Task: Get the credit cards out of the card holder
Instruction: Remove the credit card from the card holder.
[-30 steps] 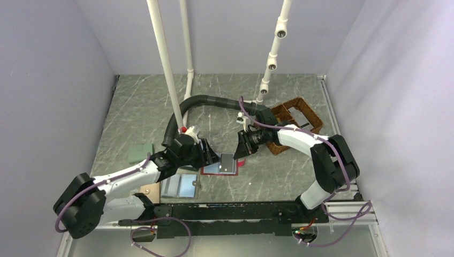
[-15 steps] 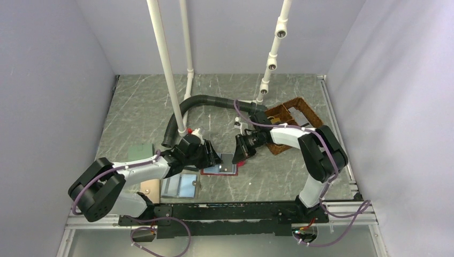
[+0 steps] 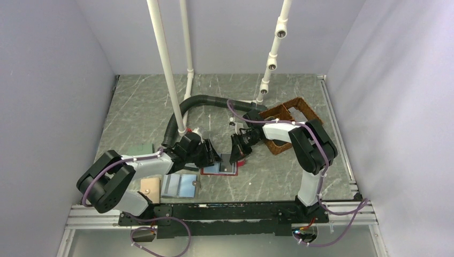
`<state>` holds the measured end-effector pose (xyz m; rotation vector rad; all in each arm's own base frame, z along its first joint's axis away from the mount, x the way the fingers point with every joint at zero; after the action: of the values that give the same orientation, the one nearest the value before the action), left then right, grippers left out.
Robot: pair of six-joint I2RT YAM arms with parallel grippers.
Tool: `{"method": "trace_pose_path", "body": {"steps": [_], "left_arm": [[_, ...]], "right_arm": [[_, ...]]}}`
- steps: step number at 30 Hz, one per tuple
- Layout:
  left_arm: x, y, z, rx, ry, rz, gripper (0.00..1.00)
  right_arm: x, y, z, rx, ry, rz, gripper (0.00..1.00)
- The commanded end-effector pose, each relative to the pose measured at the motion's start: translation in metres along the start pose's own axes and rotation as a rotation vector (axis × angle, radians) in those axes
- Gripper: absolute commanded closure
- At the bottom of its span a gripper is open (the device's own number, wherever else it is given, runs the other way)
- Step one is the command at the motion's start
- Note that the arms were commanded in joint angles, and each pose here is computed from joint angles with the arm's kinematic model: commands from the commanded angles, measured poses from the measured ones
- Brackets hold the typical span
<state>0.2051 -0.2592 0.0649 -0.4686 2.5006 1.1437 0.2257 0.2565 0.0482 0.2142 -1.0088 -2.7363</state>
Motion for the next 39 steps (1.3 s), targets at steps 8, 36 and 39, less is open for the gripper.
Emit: {"method": "trace_pose_path", "body": {"steps": [8, 36, 39], "left_arm": [[-0.005, -0.009, -0.007, 0.061, 0.049, 0.019, 0.46], [0.016, -0.028, 0.005, 0.037, 0.148, 0.171, 0.6], [0.015, -0.029, 0.003, 0.065, 0.162, 0.171, 0.69]], "right_arm": [[0.001, 0.008, -0.009, 0.115, 0.055, -0.053, 0.92], [0.006, -0.016, -0.022, 0.19, 0.036, 0.032, 0.95], [0.008, -0.021, -0.021, 0.189, 0.036, 0.055, 0.95]]}}
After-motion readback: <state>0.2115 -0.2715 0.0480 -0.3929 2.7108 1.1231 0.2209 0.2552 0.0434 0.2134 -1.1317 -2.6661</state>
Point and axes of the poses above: each gripper's point midway between its finger pads, its own y axis back along the fingers, its own z axis along the line the jaws close on, x = y × z, the point moved 3 cm from there along y, back along the fingers, and after that the axes turned 11 degrees about -y, right-handed, at the moved point
